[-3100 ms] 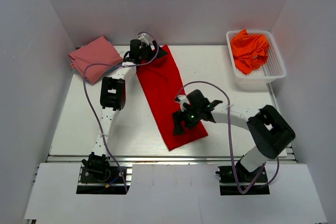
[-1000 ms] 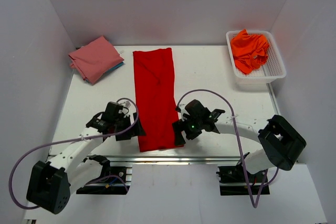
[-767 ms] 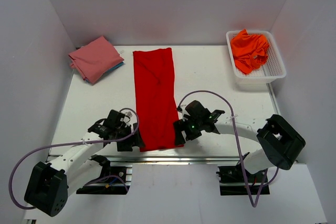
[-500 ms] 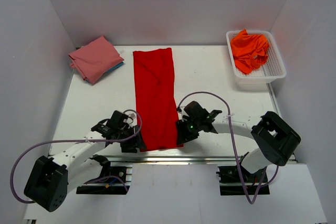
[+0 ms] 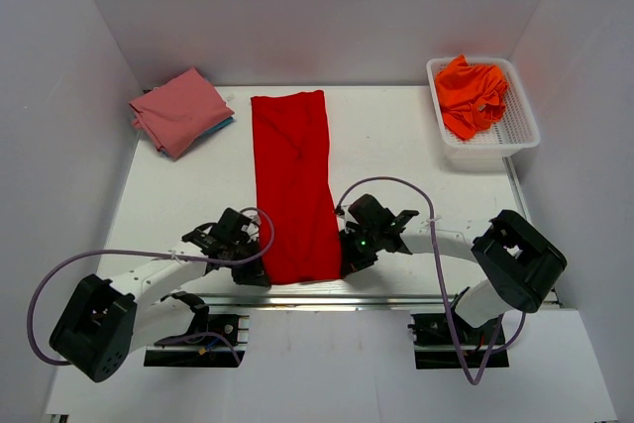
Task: Fold and stack the t-shirts
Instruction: Grab the bottom of the folded rectangular tshirt with both arms, then fold the folded rectangular tshirt in 1/3 of the way
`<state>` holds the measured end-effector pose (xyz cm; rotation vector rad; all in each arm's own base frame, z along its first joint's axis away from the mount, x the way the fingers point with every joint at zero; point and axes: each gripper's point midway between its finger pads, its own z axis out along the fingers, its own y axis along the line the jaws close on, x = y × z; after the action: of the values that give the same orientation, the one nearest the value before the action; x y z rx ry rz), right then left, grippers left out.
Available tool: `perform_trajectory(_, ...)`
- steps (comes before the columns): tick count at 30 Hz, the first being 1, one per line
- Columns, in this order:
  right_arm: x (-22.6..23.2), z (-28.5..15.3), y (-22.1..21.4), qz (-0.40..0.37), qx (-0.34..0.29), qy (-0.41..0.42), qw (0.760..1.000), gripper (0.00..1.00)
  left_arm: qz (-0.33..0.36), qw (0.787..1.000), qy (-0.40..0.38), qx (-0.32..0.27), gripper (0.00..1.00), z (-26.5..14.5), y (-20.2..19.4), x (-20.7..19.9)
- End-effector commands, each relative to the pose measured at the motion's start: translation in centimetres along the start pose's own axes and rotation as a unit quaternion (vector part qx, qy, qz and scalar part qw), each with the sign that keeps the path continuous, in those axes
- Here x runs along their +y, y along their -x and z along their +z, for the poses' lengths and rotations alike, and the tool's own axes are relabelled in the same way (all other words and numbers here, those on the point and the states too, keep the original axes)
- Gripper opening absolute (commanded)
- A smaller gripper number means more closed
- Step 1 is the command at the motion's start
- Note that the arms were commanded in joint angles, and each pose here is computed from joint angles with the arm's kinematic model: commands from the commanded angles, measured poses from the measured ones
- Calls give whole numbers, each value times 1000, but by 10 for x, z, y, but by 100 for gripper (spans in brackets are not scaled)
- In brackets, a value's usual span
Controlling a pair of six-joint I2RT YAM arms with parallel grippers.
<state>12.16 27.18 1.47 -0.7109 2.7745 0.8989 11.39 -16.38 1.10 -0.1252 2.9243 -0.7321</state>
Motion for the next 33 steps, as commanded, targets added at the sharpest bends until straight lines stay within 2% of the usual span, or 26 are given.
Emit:
perform_trajectory(1, 0, 0, 7, -27, -7, -4, 1000, 0, 19, 998, 25, -46, 0, 0, 22, 4)
perform_trajectory(6, 8, -6, 23, -44, -27, -1, 999, 0, 39, 995, -5, -93, 0, -16, 38, -14)
perform_trajectory(10, 16, -16, 42, -61, -53, -6, 997, 0, 72, 984, -52, -153, 0, -33, 61, -39)
perform_trajectory(12, 15, -20, 57, -71, -71, -23, 995, 0, 81, 979, -49, -183, 0, -44, 77, -48)
perform_trajectory(15, 15, -30, 85, -75, -102, -52, 991, 0, 89, 973, -26, -211, 0, -53, 97, -51)
perform_trajectory(16, 12, -36, 106, -72, -129, -78, 986, 0, 90, 970, -28, -225, 0, -56, 105, -56)
perform_trajectory(19, -3, -43, 130, -55, -154, -120, 979, 0, 81, 957, -13, -278, 0, -69, 135, -61)
perform_trajectory(20, 6, -51, 147, -58, -172, -117, 976, 0, 75, 949, 3, -306, 0, -79, 150, -63)
perform_trajectory(26, -10, -68, 214, -26, -229, -157, 960, 0, 47, 909, 90, -403, 0, -117, 210, -59)
perform_trajectory(29, -23, -62, 235, -27, -228, -175, 957, 0, 45, 892, 118, -433, 0, -127, 236, -61)
perform_trajectory(30, -16, -74, 257, -36, -253, -173, 951, 0, 48, 888, 126, -439, 0, -127, 243, -61)
perform_trajectory(33, -23, -82, 284, -42, -269, -185, 944, 0, 59, 879, 138, -453, 0, -126, 272, -68)
